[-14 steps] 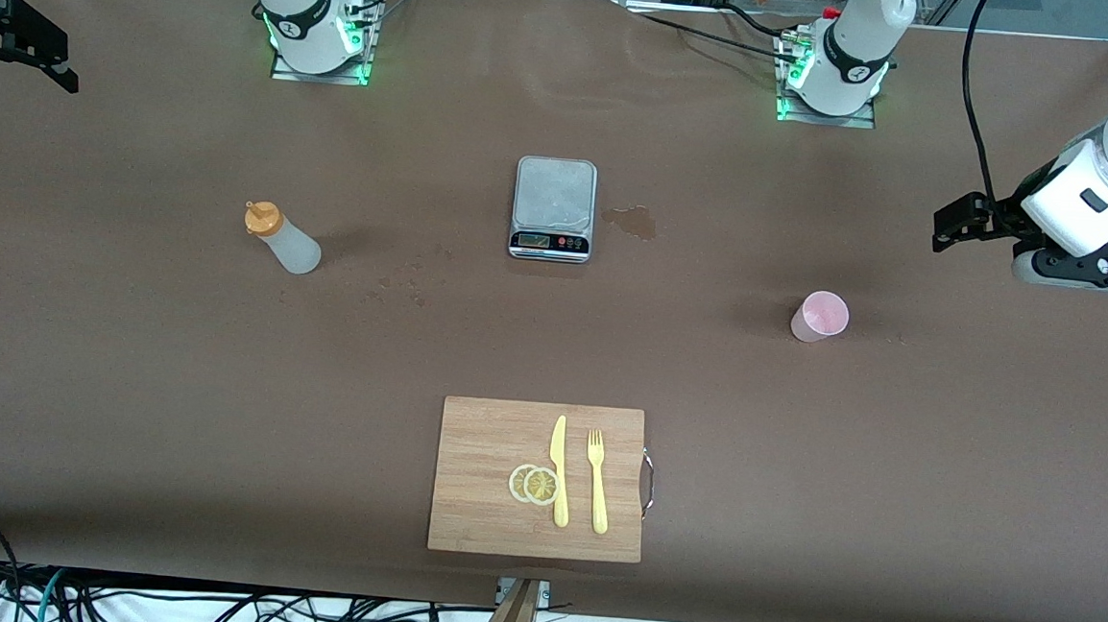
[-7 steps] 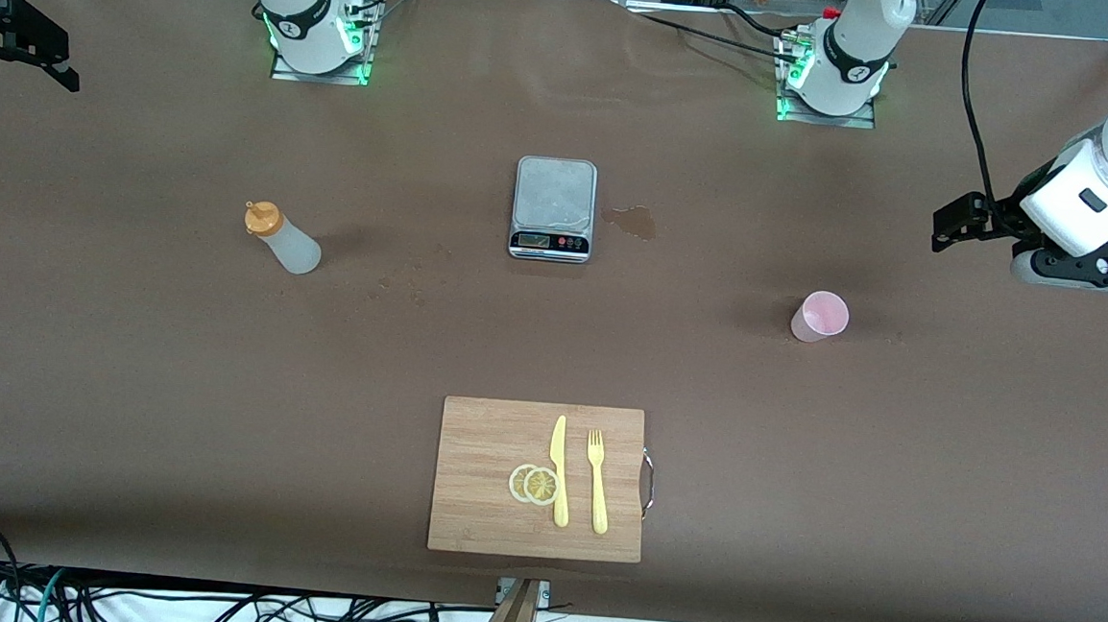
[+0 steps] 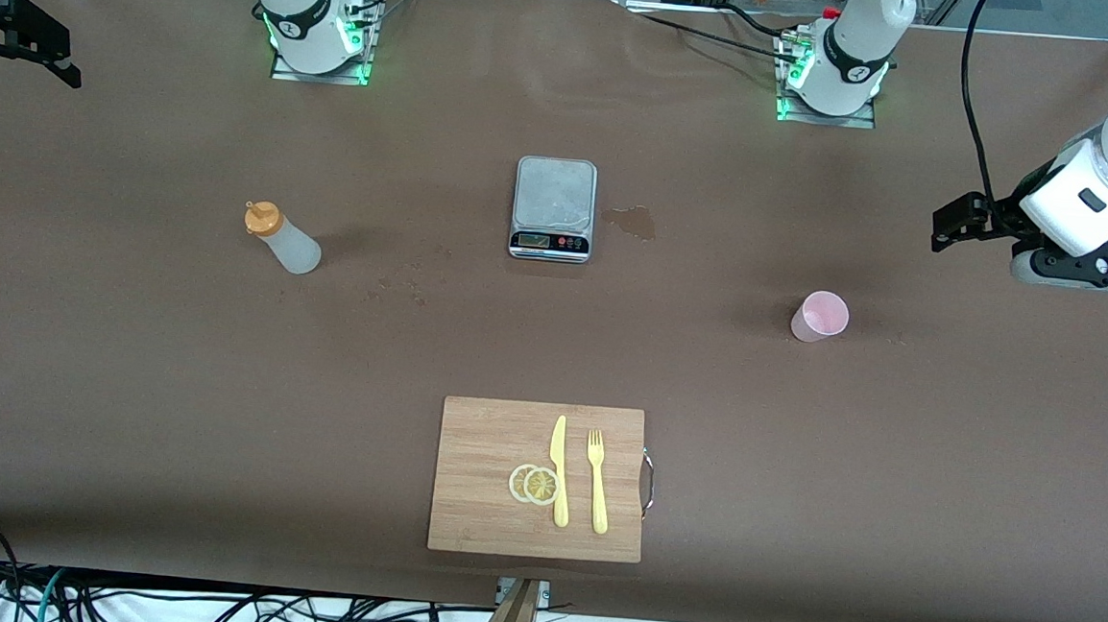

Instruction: Add sauce to pink cup with both arms

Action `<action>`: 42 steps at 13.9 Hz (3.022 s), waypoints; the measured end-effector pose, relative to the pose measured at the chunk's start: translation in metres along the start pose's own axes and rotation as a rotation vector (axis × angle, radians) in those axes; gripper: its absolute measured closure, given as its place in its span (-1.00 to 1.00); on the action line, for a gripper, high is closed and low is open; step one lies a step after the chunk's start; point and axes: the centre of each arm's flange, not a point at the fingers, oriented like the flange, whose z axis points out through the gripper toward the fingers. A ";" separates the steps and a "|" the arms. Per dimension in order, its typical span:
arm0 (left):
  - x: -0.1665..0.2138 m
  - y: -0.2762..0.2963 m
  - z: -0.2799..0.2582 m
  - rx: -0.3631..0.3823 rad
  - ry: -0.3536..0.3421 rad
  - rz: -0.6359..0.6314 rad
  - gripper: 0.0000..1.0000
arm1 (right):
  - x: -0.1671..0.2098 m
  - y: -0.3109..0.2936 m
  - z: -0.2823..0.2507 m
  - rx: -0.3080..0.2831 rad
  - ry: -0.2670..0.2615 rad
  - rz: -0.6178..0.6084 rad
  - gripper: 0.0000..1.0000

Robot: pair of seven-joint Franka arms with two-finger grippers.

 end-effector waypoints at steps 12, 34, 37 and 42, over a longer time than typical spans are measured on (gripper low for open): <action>0.001 0.000 0.003 0.000 -0.006 0.002 -1.00 | -0.002 0.005 0.001 0.003 -0.005 0.009 -1.00; 0.019 0.001 0.336 -0.004 -0.075 0.008 -0.80 | -0.001 0.000 0.001 0.005 -0.006 0.000 -1.00; 0.019 0.002 0.339 -0.004 -0.080 0.010 -0.11 | -0.001 0.000 0.001 0.005 -0.006 0.000 -1.00; 0.022 0.004 0.336 -0.005 -0.071 0.015 0.85 | -0.001 0.000 0.001 0.006 -0.007 0.000 -1.00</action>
